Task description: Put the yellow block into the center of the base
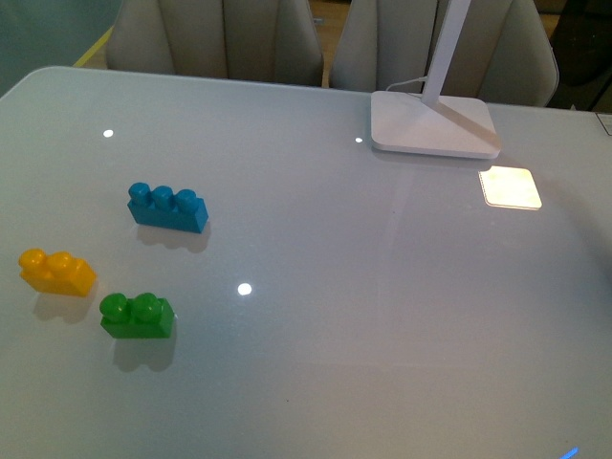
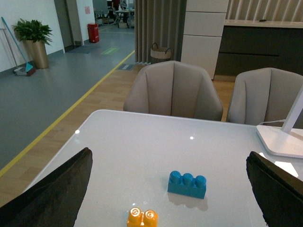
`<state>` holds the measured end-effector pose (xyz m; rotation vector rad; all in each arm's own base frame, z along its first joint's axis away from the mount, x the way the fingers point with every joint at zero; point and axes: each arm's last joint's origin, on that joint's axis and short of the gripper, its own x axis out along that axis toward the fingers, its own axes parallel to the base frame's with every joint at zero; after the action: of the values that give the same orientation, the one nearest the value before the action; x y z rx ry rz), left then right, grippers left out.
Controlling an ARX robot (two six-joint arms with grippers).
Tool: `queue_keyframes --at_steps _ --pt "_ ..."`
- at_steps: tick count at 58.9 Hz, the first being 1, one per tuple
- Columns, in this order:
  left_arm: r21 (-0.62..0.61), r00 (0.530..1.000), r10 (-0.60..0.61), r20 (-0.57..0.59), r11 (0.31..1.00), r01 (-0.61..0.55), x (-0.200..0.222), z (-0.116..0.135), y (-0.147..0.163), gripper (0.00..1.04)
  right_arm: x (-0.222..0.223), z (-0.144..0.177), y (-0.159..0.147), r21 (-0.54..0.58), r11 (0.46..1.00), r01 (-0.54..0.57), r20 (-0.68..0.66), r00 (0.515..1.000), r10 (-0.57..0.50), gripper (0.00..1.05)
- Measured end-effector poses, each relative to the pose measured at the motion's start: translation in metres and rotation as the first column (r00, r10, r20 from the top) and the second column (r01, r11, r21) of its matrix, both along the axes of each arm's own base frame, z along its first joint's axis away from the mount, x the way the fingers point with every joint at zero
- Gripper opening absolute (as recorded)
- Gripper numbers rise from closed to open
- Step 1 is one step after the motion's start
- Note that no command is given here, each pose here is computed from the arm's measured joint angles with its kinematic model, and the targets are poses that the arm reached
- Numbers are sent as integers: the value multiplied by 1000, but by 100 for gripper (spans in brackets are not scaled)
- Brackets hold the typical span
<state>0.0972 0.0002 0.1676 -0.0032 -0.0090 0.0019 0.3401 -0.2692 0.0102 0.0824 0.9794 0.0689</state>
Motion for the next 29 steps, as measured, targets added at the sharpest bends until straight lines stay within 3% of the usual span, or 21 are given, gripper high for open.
queue_keyframes --at_steps 29 --pt "0 1000 0 0 1000 0 0 0 0 97 2 -21 15 -1 1000 -31 18 999 31 96"
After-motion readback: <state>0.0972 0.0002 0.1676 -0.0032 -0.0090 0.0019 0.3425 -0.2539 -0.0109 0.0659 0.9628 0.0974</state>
